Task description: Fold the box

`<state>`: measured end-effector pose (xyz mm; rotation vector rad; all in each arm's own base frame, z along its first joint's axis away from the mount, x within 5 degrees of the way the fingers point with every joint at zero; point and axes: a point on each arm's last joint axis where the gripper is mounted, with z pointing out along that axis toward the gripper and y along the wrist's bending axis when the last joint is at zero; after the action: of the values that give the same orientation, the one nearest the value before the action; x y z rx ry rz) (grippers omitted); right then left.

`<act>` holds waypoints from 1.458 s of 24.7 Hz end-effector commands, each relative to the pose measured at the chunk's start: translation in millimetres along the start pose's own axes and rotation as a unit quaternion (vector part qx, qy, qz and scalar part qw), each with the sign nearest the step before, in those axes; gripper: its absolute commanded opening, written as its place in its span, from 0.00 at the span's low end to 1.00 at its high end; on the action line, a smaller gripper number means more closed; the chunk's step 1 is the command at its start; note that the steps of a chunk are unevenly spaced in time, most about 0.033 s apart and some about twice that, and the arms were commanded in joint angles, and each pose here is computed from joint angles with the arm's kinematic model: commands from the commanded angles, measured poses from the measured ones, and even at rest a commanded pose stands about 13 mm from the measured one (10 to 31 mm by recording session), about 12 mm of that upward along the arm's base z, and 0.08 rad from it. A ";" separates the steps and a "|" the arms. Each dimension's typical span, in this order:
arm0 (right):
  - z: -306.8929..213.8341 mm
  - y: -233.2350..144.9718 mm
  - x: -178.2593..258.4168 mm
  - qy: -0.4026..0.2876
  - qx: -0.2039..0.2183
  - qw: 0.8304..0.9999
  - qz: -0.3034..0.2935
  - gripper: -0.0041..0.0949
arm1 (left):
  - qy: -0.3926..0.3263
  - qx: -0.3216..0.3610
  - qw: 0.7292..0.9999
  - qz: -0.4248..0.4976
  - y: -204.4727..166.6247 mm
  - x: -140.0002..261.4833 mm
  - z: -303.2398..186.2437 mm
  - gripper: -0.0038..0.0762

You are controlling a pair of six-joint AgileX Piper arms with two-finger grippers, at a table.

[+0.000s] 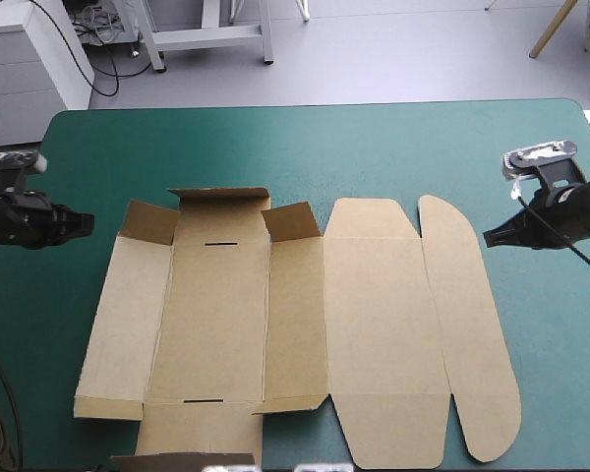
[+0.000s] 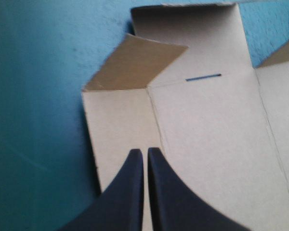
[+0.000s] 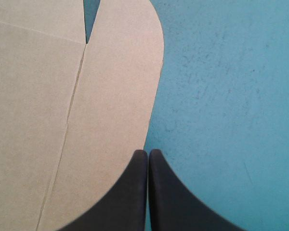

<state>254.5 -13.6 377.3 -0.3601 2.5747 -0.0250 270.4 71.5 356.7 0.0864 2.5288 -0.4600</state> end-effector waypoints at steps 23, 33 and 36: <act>-15.3 -0.6 -1.1 -0.087 0.033 0.996 -0.006 0.03 | -0.115 -0.049 0.969 -0.213 65.5 28.1 -77.5 0.69; -15.6 -1.3 -2.8 -0.096 0.037 0.995 -0.010 0.03 | 0.011 -0.014 0.966 -0.256 72.4 84.8 -8.0 0.82; -15.6 -1.3 -2.8 -0.096 0.037 0.995 -0.010 0.03 | 0.017 0.018 0.966 -0.258 68.0 99.1 13.4 0.82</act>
<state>252.8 -13.8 374.4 -0.3554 2.4722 -0.0599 205.2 143.9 272.7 -0.6290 2.6180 -0.6085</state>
